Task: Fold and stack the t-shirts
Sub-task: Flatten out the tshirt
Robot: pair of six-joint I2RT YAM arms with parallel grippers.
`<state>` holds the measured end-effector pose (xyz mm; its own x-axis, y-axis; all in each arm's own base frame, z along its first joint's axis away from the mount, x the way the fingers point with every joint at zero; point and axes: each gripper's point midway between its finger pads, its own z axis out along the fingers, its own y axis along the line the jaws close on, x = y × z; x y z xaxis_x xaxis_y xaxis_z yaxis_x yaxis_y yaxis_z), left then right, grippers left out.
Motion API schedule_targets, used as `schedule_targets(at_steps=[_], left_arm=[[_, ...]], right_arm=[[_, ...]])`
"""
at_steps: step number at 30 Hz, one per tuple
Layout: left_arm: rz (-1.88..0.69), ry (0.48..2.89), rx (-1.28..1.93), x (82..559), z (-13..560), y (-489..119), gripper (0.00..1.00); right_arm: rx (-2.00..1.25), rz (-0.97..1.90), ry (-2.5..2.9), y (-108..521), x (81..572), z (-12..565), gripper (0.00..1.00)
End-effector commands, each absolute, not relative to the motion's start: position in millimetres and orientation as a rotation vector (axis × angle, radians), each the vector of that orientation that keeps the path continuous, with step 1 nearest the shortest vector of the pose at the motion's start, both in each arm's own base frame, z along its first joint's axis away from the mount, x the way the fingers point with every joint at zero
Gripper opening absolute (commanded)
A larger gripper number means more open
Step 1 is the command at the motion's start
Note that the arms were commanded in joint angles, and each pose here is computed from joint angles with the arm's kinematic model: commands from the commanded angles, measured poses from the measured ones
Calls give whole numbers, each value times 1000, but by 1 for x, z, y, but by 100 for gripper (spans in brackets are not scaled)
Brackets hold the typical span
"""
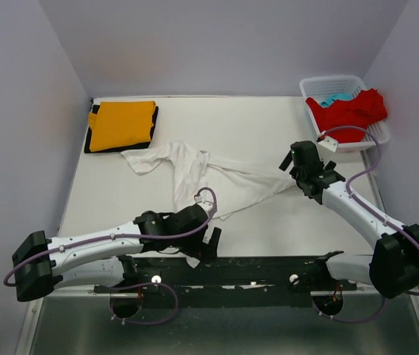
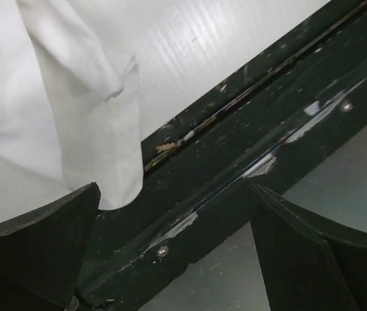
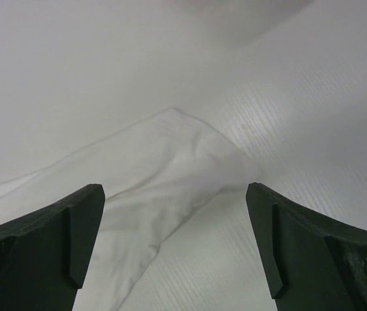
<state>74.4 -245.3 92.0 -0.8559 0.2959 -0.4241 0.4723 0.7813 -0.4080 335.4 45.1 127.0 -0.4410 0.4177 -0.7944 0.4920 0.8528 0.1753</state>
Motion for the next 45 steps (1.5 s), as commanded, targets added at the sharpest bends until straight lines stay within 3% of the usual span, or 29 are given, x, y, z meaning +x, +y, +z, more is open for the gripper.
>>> schedule_targets(at_steps=[1, 9, 13, 17, 20, 23, 39, 45], left_arm=[[-711, 2795, 599, 51, 59, -241, 99], [-582, 2957, 371, 86, 5, -237, 98], [-403, 2967, 102, 133, -19, -213, 99], [-406, 2890, -104, 187, -20, -210, 98], [-250, 2851, -198, 226, -17, -193, 99], [-304, 2818, -148, 240, -5, -201, 98], [-318, 2904, 269, 142, -20, -224, 95], [-203, 2937, 321, 120, -28, -218, 92]], right_arm=[[641, -79, 2116, 51, 336, 118, 100], [649, -117, 2100, 44, 334, 119, 100], [654, -126, 2094, 42, 334, 119, 100], [646, -146, 2098, 41, 336, 117, 100], [641, -171, 2099, 40, 339, 117, 100], [634, -181, 2114, 40, 340, 113, 100], [640, -218, 2144, 40, 342, 99, 100], [639, -200, 2142, 41, 340, 100, 100]])
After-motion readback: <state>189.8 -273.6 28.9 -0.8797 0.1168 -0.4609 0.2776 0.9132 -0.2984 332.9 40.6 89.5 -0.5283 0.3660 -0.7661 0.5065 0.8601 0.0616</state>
